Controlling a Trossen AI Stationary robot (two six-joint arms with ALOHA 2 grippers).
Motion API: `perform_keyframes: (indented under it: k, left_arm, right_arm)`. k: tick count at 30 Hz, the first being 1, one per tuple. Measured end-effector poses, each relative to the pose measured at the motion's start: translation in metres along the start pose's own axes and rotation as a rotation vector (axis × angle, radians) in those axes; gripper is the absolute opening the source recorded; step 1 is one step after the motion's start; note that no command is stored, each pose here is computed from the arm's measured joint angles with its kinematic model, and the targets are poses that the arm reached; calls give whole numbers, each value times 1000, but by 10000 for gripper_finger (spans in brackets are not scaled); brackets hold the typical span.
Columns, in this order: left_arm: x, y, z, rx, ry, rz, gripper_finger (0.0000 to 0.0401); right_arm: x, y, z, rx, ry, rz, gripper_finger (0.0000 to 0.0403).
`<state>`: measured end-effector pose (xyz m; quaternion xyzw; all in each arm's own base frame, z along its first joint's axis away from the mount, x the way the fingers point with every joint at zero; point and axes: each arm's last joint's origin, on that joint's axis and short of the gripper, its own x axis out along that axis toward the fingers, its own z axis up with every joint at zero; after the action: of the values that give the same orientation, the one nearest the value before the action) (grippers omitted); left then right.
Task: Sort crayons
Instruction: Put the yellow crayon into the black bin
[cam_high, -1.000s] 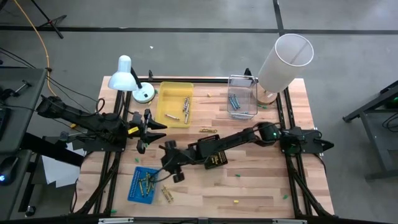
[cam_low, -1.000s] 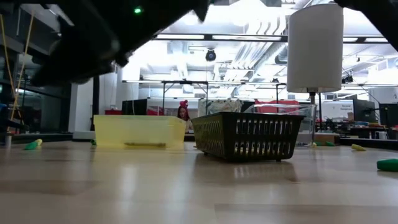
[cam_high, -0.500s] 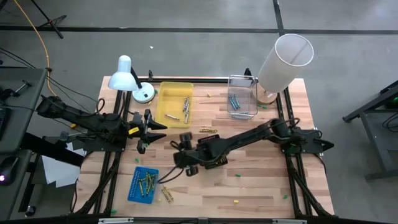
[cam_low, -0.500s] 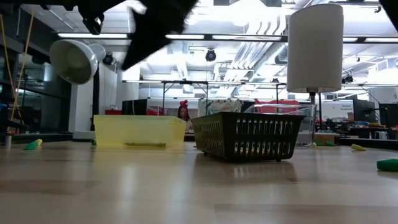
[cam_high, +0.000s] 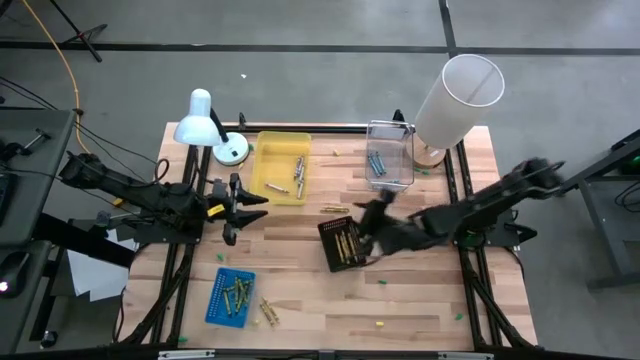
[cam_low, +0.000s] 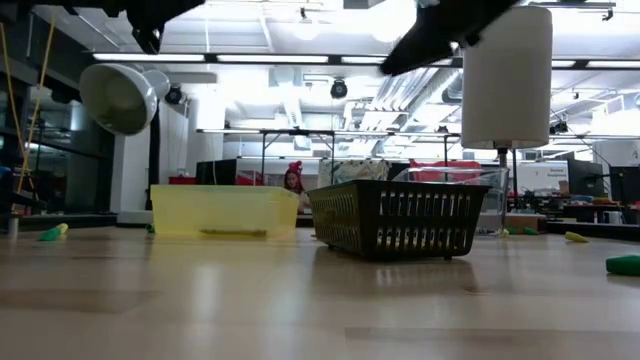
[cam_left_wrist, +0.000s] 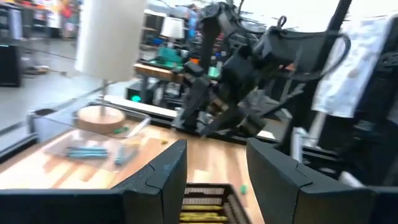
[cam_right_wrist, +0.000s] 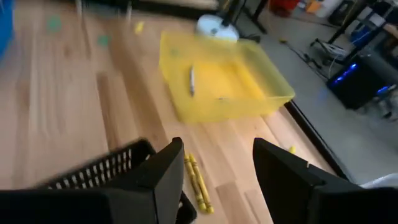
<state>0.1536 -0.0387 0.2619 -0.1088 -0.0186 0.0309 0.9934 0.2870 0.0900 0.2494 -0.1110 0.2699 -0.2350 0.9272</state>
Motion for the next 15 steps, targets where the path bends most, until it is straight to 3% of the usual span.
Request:
perform_keyframes:
  k: [5, 10, 15]
  left_arm:
    - [5, 1, -4, 19, 5, 85, 154]
    - [15, 0, -10, 52, 20, 114, 154]
    - [23, 0, -19, 128, 68, 122, 154]
  right_arm:
    - [-25, -31, -17, 230, -200, 53, 185]
    - [-31, -48, -20, 275, -352, 119, 185]
    - [-30, -52, -19, 273, -371, 153, 185]
